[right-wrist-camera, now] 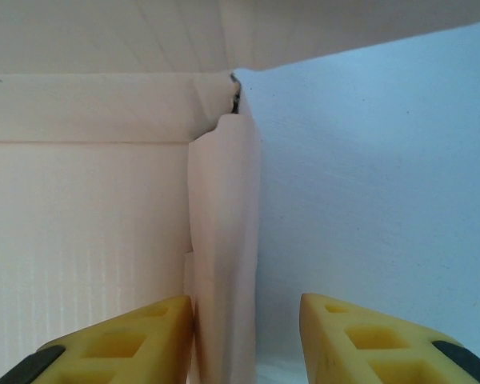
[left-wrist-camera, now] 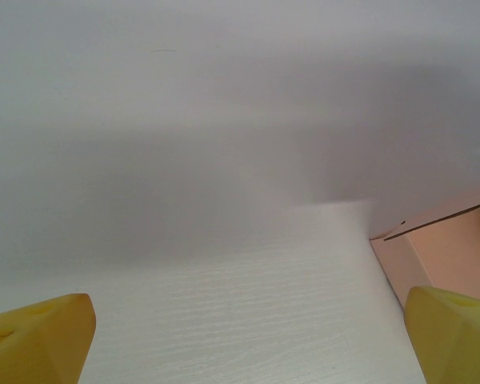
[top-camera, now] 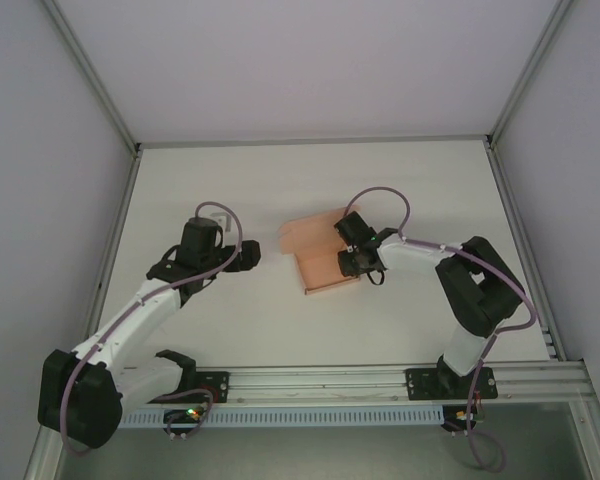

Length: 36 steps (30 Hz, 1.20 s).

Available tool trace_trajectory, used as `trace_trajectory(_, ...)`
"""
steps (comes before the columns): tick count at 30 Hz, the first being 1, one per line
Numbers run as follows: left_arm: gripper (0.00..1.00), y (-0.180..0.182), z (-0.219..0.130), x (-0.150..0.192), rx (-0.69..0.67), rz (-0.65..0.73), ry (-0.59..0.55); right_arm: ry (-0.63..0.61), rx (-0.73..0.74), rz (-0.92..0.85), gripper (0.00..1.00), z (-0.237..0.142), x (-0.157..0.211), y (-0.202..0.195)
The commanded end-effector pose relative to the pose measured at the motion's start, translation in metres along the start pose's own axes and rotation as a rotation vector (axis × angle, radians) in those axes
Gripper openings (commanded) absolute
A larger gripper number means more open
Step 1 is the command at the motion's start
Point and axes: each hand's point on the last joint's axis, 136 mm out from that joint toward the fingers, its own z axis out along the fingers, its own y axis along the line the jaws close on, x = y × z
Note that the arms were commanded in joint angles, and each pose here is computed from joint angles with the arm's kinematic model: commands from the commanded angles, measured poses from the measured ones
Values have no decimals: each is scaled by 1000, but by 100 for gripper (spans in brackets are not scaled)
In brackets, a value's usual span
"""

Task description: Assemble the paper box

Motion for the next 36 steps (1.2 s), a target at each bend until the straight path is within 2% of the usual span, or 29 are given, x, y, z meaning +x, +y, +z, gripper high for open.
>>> trace_trajectory(1,100,3,2,1,-4,19,0,35,-12,3,34,6,1,1)
trace_trajectory(3,100,3,2,1,-6,19,1,42,-7,3,27,8,2,1)
trace_trajectory(10,100,7,-1,2,-27,22,1,88,87,1,19,18,10,-16)
trace_trajectory(14,100,11,-8,2,-51,22,-8,40,135,1,2,15,2,-23)
trace_trajectory(16,100,11,-12,0,-53,22,-20,-54,114,8,0,3,-15,-21)
trace_trajectory(19,100,11,-17,-3,-55,15,-36,-298,-41,22,0,-38,-52,-3)
trace_trajectory(21,100,9,-18,-5,-43,1,-49,-480,-220,9,0,-80,-75,18)
trace_trajectory(23,100,3,-16,-9,-6,-9,-62,-628,-381,4,0,-126,-90,33)
trace_trajectory(25,100,-10,-15,-14,58,-8,-73,-719,-501,-24,0,-163,-94,46)
trace_trajectory(30,100,-58,-18,-39,305,20,-127,-855,-722,-70,0,-230,-92,66)
trace_trajectory(36,100,-130,-30,-67,649,113,-172,-891,-821,-94,0,-252,-89,79)
